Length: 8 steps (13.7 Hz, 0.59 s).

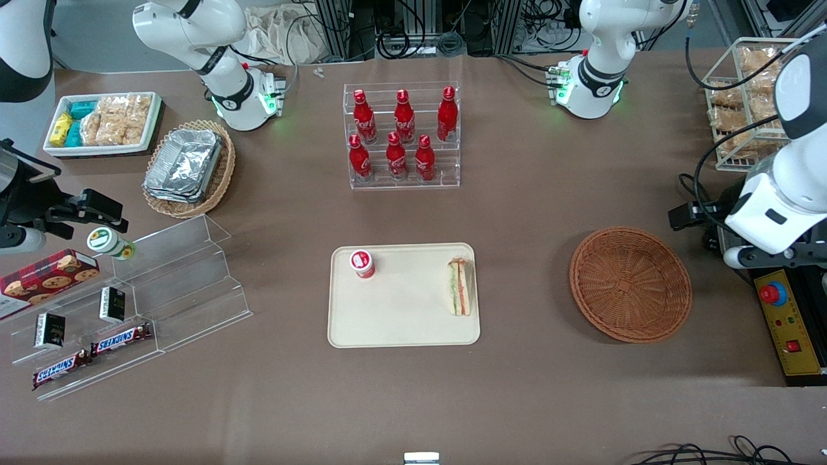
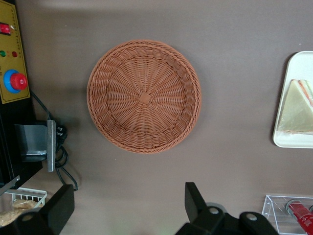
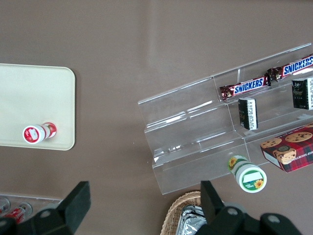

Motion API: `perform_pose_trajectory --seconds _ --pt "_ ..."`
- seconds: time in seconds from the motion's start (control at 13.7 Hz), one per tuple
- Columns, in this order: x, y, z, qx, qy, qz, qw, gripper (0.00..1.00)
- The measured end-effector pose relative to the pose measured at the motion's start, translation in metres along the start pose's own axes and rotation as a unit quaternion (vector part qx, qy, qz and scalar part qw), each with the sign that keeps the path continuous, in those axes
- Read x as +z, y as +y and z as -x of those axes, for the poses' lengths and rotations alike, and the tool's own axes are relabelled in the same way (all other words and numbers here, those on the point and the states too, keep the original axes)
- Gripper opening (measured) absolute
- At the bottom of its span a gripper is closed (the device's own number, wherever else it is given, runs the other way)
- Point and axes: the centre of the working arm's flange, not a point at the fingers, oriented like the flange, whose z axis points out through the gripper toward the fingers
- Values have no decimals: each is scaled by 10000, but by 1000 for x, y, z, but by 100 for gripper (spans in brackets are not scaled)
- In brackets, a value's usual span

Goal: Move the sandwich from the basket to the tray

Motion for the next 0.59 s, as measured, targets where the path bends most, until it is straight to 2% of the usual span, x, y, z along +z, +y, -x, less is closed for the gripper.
perform_pose_trajectory --seconds 0.59 --pt "1 -21 -3 -198 -22 68 9998 100"
